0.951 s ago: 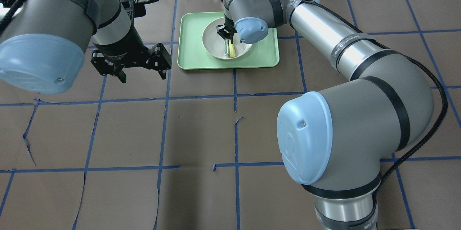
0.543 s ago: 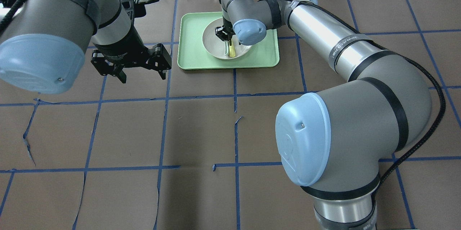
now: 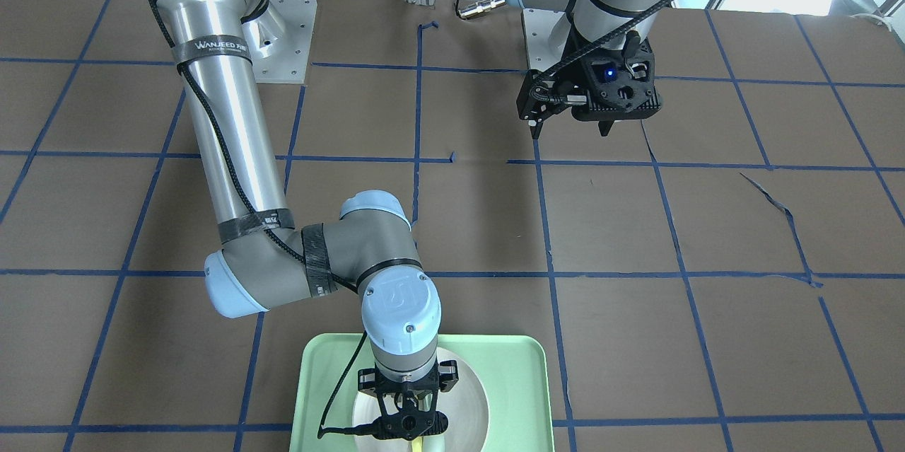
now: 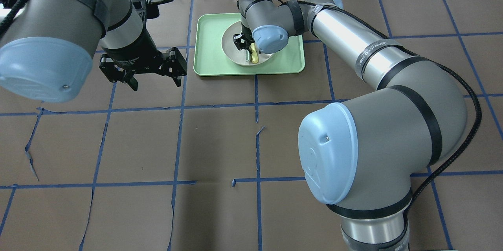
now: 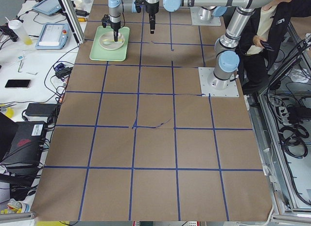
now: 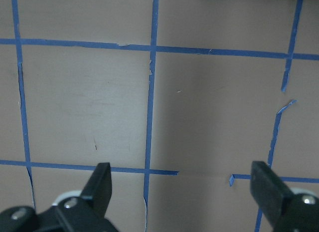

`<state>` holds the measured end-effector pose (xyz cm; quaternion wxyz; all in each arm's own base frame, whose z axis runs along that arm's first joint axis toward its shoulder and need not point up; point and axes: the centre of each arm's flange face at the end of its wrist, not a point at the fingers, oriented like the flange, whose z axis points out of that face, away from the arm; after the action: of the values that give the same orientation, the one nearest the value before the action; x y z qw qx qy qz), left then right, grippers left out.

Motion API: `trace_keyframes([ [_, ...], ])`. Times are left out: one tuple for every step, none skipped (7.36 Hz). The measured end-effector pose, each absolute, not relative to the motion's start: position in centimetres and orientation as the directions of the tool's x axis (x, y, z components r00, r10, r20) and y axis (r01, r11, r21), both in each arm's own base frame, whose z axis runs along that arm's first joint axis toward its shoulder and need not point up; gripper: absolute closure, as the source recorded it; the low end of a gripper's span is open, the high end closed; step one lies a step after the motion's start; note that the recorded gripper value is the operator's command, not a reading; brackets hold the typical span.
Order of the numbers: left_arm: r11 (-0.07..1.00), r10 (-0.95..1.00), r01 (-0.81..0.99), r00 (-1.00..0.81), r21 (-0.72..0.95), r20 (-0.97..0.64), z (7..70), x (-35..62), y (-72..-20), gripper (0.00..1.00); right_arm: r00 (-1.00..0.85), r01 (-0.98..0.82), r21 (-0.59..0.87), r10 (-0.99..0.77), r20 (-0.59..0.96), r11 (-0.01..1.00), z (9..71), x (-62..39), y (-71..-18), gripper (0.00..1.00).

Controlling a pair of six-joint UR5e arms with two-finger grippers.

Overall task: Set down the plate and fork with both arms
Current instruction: 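Lower the right gripper and close it on the yellow fork handle, then lift the fork out of the plate and move it beside the plate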

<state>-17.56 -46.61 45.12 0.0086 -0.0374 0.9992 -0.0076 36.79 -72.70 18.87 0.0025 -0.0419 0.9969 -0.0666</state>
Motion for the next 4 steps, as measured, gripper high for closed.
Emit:
trace_keyframes([
  [0.997, -0.075, -0.075, -0.997, -0.017, -0.016, 45.17, -17.57, -46.63, 0.0, -0.996, -0.085, -0.132, -0.085, 0.003, 0.988, 18.78, 36.79, -72.67, 0.72],
  [0.997, -0.075, -0.075, -0.997, -0.017, -0.016, 45.2, -17.57, -46.63, 0.0, -0.996, -0.087, -0.132, -0.087, 0.007, 0.987, 18.76, 36.75, -72.67, 0.77],
  [0.997, -0.075, -0.075, -0.997, -0.018, -0.016, 45.24, -17.57, -46.64, 0.0, -0.996, -0.089, -0.133, -0.088, 0.011, 0.987, 18.83, 36.71, -72.66, 0.81],
  [0.997, -0.075, -0.075, -0.997, -0.019, -0.016, 45.26, -17.57, -46.64, 0.0, -0.996, -0.091, -0.135, -0.09, 0.012, 0.987, 19.0, 36.69, -72.65, 0.81],
])
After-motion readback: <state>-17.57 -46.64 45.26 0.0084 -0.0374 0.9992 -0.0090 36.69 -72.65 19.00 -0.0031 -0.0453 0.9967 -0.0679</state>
